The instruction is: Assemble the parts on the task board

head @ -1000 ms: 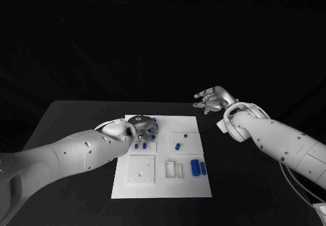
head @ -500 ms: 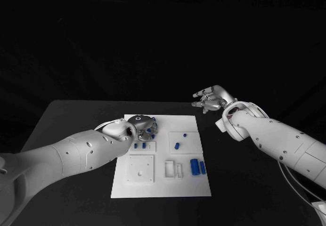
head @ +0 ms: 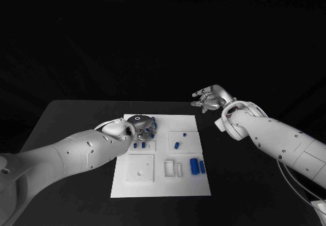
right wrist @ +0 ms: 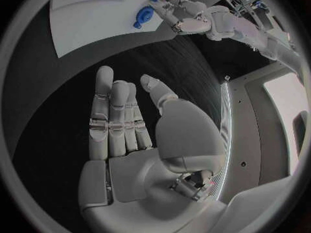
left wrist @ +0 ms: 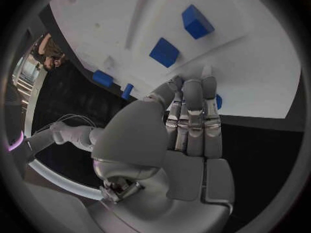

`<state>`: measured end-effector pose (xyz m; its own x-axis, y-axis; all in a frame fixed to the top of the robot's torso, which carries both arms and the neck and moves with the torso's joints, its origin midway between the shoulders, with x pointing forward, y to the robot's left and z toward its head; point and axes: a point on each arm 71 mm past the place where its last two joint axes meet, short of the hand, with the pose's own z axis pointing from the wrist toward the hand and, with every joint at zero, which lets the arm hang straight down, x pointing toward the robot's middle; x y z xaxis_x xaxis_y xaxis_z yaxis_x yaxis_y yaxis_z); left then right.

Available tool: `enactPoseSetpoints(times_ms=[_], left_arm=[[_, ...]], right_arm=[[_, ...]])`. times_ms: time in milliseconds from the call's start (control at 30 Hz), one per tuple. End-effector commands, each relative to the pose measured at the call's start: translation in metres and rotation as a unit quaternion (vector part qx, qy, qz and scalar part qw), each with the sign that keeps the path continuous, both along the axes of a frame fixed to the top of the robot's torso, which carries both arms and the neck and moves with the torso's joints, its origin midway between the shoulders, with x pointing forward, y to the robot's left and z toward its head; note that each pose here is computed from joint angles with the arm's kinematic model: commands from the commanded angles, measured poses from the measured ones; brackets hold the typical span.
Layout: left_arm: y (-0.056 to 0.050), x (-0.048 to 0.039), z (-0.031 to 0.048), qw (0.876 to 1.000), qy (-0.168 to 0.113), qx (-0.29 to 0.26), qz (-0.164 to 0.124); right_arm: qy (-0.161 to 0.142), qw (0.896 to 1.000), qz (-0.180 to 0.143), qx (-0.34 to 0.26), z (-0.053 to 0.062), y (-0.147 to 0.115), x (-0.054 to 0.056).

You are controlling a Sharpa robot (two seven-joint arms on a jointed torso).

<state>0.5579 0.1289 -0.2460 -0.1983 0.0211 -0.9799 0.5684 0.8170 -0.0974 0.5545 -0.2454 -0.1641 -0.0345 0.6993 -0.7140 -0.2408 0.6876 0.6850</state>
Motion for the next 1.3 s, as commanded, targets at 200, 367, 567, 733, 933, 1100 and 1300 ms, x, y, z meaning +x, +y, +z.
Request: enactPoseSetpoints(times_ms=[200, 367, 567, 733, 933, 1100, 1300], left_arm=[[-0.0015, -0.0014, -0.0061, 0.999, 0.028, 0.015, -0.002], [-0.0023, -0.0024, -0.0086, 0.999, 0.034, 0.017, -0.002], [-0.0023, -0.0030, -0.0099, 0.999, 0.036, 0.017, -0.003], [-0.0021, -0.0033, -0.0097, 0.999, 0.035, 0.013, -0.003], [-0.0026, -0.0040, -0.0092, 0.999, 0.036, 0.006, -0.003], [-0.0032, -0.0043, -0.0088, 0.999, 0.034, 0.002, -0.004], [-0.0034, -0.0043, -0.0086, 0.999, 0.034, 0.001, -0.003]], right_arm=[[0.001, 1.000, 0.009, -0.001, 0.0000, 0.0028, -0.0004], [0.001, 1.000, 0.010, 0.000, 0.0000, 0.0033, -0.0005], [0.001, 1.000, 0.010, 0.000, 0.0001, 0.0033, -0.0005], [0.001, 1.000, 0.010, 0.000, 0.0001, 0.0031, -0.0005], [0.001, 1.000, 0.009, -0.001, 0.0000, 0.0030, -0.0004], [0.001, 1.000, 0.009, -0.001, -0.0002, 0.0031, -0.0003], [0.002, 1.000, 0.010, -0.001, -0.0003, 0.0032, -0.0002]])
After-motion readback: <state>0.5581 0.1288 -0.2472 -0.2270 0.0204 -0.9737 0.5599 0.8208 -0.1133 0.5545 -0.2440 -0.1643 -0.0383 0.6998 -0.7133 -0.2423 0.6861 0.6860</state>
